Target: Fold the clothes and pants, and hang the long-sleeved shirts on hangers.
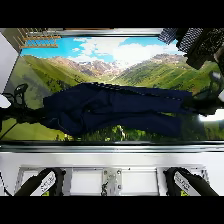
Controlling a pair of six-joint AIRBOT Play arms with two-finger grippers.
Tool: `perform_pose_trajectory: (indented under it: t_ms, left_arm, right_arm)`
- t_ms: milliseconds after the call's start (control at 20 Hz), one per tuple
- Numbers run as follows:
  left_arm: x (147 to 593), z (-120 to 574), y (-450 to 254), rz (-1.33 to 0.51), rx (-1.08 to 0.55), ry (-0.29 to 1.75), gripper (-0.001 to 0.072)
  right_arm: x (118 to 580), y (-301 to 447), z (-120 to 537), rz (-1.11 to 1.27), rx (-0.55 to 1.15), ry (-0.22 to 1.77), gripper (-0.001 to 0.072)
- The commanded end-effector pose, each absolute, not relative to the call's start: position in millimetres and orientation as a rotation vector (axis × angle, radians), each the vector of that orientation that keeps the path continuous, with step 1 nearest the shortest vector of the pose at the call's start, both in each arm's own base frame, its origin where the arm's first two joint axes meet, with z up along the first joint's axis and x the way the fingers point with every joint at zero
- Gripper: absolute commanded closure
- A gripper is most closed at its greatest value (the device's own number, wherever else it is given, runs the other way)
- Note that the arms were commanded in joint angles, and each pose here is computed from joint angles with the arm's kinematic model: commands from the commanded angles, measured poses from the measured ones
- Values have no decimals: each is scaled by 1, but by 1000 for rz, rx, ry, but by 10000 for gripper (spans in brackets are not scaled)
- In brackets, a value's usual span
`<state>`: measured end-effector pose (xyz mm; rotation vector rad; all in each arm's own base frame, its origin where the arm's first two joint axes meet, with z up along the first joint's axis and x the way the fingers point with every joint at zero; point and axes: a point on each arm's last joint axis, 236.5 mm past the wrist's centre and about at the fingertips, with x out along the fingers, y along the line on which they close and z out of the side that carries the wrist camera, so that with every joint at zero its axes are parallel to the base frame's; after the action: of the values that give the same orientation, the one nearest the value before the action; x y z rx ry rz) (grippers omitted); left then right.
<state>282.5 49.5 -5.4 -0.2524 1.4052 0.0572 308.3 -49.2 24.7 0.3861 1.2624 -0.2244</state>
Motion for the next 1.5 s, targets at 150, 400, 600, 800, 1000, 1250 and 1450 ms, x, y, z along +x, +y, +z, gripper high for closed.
perform_pose_trajectory:
  t_ms: [150, 400, 600, 800, 1000, 1250, 1450]
  left_arm:
    - [272, -24, 55, 83, -281, 1427, 698]
    - [275, -23, 56, 87, -278, 1415, 698]
    - [279, -23, 58, 91, -274, 1396, 698]
    - [304, -11, 67, 111, -256, 1295, 698]
    - [377, 99, 80, 108, -230, 961, 698]
    - [426, 254, 71, 36, -209, 545, 698]
    - [404, 197, 75, 40, -201, 735, 699]
  right_arm:
    - [232, 33, -76, -252, 887, 1386, 126]
    - [251, 47, -107, -284, 1024, 1280, 127]
    - [266, 51, -122, -284, 972, 1245, 131]
    - [295, 39, -102, -197, 848, 1150, 676]
    - [355, -17, 7, -135, 562, 1012, 704]
    - [392, -75, 180, -192, 338, 744, 704]
    - [374, -68, 163, -187, 340, 849, 704]
